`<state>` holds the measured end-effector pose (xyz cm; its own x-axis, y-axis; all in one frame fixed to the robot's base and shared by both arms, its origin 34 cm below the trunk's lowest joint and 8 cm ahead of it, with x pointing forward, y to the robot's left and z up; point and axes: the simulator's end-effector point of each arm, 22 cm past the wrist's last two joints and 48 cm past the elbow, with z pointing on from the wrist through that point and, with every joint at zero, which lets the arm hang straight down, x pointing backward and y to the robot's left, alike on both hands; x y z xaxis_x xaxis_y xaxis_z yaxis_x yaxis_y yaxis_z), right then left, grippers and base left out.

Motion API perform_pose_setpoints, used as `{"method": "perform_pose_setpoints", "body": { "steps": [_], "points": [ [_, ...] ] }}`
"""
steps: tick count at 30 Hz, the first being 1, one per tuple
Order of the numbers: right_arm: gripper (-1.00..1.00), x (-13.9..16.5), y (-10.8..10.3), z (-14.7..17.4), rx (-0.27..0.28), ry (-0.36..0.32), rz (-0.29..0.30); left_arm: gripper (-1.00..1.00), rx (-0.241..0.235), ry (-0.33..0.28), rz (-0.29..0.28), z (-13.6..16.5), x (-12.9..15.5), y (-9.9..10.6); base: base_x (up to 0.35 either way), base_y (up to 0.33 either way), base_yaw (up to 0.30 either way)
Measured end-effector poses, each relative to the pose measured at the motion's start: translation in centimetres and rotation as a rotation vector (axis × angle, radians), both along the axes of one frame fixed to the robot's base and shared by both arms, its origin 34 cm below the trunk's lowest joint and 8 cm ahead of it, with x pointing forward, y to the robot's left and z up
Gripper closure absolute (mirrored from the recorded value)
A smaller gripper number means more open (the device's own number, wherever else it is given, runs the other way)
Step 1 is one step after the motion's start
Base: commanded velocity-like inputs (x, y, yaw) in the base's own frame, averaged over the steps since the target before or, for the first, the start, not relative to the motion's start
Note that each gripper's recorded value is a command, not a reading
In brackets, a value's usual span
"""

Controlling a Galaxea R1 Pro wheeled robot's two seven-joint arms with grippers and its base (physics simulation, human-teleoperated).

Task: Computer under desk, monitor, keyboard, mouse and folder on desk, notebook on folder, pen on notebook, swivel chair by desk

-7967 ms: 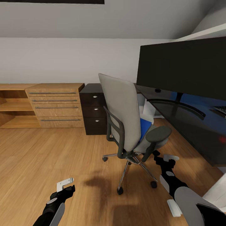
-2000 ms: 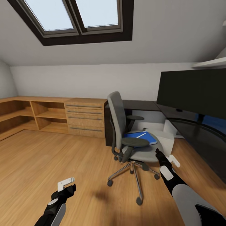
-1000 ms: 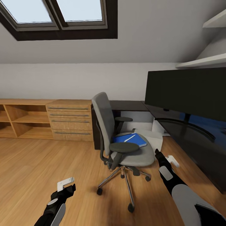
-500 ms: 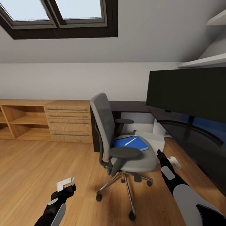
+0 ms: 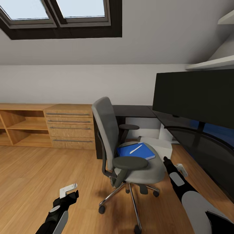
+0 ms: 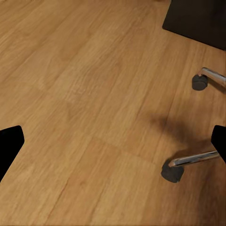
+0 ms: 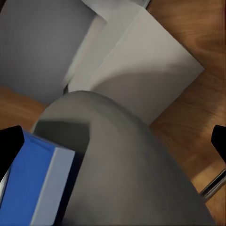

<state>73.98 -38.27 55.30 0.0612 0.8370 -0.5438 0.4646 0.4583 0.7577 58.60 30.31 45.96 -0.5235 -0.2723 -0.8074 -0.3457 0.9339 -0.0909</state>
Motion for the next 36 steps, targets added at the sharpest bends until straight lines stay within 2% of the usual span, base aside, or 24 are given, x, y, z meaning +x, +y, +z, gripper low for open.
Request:
{"method": "perform_pose_setpoints", "body": {
  "steps": [5,9,28,33,34,36],
  "points": [
    [-1.0,-0.1,-0.3,-0.1,0.026,-0.002,-0.013,-1.0,-0.001,0.0,-0.001,0.0,0.0,-0.1,0.167,0.0,0.0],
    [-1.0,-0.1,0.1,-0.4,0.042,0.008,0.005,-1.0,0.001,0.0,-0.002,0.0,0.0,0.0,0.107,0.0,0.0],
    [-1.0,-0.1,0.1,-0.6,0.053,0.013,0.004,-1.0,0.003,0.0,0.0,0.0,0.0,0.1,0.122,0.0,0.0],
    [-1.0,-0.5,-1.6,-0.6,0.041,0.02,-0.015,-1.0,0.002,0.0,0.002,0.0,0.0,0.2,0.122,0.0,0.0],
    [-1.0,-0.9,-2.6,-1.0,0.04,0.045,-0.029,-1.0,0.002,0.0,0.002,0.0,0.0,0.2,0.019,0.0,0.0],
    [-1.0,-1.0,-2.8,-1.3,0.045,0.061,-0.028,-1.0,0.002,0.0,0.002,0.0,0.0,0.2,0.012,0.0,0.0]
  ]
}}
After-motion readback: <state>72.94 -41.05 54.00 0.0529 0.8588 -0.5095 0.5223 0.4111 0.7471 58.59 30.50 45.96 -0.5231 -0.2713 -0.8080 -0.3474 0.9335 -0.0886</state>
